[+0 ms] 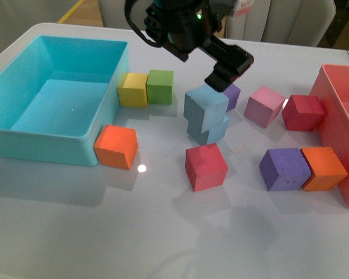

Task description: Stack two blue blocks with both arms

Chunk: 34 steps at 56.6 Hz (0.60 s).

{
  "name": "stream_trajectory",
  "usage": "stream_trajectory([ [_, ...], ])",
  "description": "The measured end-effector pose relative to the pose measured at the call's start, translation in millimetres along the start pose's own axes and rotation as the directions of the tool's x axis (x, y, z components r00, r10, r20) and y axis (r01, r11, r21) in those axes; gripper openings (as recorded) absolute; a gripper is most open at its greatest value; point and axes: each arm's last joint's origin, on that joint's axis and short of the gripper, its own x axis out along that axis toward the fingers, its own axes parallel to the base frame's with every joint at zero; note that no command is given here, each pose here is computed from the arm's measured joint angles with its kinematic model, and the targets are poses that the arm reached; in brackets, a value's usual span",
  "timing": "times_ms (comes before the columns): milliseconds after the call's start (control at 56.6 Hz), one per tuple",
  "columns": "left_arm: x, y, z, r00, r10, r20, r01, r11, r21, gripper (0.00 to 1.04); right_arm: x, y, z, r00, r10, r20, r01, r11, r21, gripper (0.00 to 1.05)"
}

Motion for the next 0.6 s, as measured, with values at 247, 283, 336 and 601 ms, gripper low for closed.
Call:
stream_trajectory([
  [247,-106.2,22.8,-28.5,0.897,0.297,0.329,-0.198,0.933,-0.301,0.89,0.0,0.0,0.0,1.0,0.0,0.0,0.0,1.0,0.0,0.96],
  [283,-125.6,27.5,-44.9,0.755,0.504,0.419,-0.341,0.848,-0.405,0.8,0.0,0.1,0.0,1.0,0.002,0.0,-0.002,1.0,0.0,0.96],
  [336,-152.0,30.6,-74.4,0.6,0.643,0.475,-0.406,0.757,-0.512,0.7,0.0,0.0,0.0,1.0,0.002,0.0,-0.002,1.0,0.0,0.96],
  [601,-185.9,10.1,-182.0,0.508,0.703,0.498,-0.412,0.706,-0.576,0.16,0.0,0.1,0.0,1.0,0.003,0.0,-0.003,1.0,0.0,0.96],
])
